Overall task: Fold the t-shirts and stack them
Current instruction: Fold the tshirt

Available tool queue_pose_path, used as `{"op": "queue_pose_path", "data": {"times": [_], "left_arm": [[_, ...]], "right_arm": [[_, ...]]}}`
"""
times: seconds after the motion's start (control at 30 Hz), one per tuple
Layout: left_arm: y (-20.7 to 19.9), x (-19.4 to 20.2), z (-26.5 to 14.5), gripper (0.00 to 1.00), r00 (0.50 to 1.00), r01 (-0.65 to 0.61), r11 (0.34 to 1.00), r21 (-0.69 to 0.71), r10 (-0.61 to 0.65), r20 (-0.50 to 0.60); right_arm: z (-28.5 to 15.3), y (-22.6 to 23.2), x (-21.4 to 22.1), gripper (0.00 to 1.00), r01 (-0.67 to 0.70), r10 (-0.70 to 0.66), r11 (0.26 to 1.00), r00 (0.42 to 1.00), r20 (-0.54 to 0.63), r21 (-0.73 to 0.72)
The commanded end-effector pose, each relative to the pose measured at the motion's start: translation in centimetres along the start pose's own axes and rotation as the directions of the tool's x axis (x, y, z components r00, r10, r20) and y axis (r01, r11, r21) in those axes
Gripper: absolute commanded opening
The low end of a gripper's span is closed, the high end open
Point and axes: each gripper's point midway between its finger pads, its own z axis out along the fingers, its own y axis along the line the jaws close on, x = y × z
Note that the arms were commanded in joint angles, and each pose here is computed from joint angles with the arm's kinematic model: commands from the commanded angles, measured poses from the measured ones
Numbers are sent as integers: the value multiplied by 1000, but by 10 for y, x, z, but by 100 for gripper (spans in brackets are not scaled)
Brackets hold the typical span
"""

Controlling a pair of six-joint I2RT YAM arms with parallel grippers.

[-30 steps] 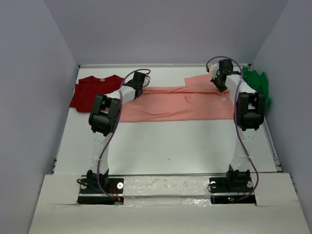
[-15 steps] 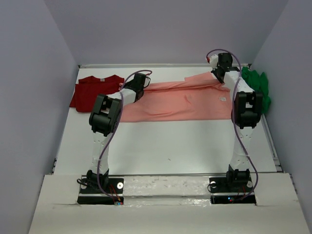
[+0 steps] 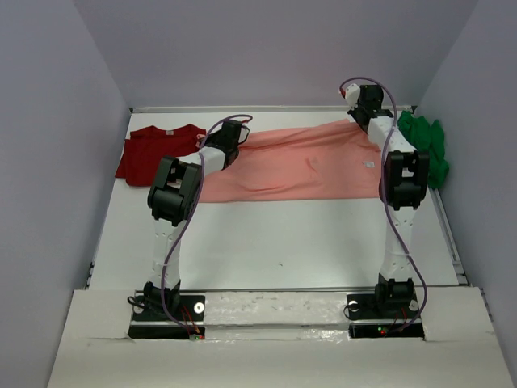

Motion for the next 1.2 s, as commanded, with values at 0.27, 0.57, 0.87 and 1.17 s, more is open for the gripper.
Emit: {"op": "queue_pose_path", "data": {"times": [0.27,0.57,0.87,1.17], "left_arm": [[39,1,-5,0,998,46,993,-108,-49,-29],[29,4,-3,0,998,42,994,-103,-47,-45],[24,8,-4,0,997,43,994,-101,-49,-57],[26,8,-8,0,997,47,994,-102,-52,-51]], "right_arm": [[26,-27,-17,0,50,-75,979,990,122,195],[43,-36,-20,0,104,-164,936,974,156,336],[49,-33,-20,0,183,-278,874,948,156,450],[25,-36,-22,0,183,-284,875,944,169,448]]}}
